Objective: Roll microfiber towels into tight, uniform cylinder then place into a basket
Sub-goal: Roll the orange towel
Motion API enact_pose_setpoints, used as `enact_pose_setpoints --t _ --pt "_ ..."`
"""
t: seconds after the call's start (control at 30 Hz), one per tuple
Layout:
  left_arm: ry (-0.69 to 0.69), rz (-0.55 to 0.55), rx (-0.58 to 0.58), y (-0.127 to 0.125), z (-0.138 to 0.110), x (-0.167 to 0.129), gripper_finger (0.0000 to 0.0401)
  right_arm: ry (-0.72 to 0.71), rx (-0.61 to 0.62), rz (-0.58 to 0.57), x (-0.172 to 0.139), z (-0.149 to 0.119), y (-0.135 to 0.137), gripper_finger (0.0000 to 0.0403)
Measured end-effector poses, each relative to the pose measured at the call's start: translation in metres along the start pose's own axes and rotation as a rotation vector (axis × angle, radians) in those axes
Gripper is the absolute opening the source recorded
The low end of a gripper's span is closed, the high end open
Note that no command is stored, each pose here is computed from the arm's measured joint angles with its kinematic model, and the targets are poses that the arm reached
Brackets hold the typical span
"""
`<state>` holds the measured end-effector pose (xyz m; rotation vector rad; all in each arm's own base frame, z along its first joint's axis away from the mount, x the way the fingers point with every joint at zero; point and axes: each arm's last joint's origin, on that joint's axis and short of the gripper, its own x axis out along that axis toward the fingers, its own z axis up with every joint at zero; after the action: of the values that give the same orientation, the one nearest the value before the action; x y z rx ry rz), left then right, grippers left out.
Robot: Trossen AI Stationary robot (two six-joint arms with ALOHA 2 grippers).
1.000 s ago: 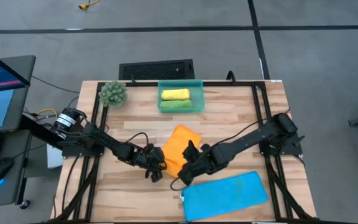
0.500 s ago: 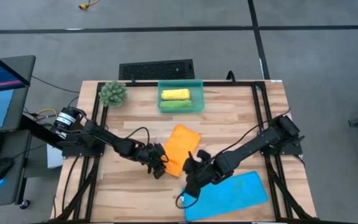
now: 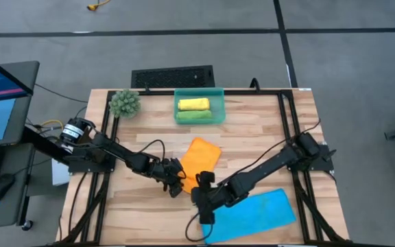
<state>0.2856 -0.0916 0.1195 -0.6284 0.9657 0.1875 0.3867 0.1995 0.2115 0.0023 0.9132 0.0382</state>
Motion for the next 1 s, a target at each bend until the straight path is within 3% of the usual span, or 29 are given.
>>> enact_pose_setpoints --t 0.2,0.3,0.37,0.63,1.0 --pt "0.001 -0.012 0.008 -0.001 0.001 -0.001 0.0157 0.064 -0.092 -0.041 0.019 -0.011 -0.003 0.0244" --pt "0.003 -0.016 0.02 0.0 0.002 -0.001 0.0157 0.047 -0.086 -0.027 0.03 -0.007 -0.008 0.0244" --pt "0.003 -0.017 0.023 -0.001 0.002 -0.002 0.0157 0.113 -0.086 -0.057 0.037 -0.015 -0.013 0.0244" --pt "0.014 -0.021 0.042 0.0 0.001 -0.002 0.0157 0.197 -0.001 -0.004 0.065 -0.025 -0.022 0.0244" --pt "0.037 -0.035 0.115 -0.002 0.001 -0.012 0.0158 0.238 0.121 -0.032 0.085 -0.033 -0.028 0.0242"
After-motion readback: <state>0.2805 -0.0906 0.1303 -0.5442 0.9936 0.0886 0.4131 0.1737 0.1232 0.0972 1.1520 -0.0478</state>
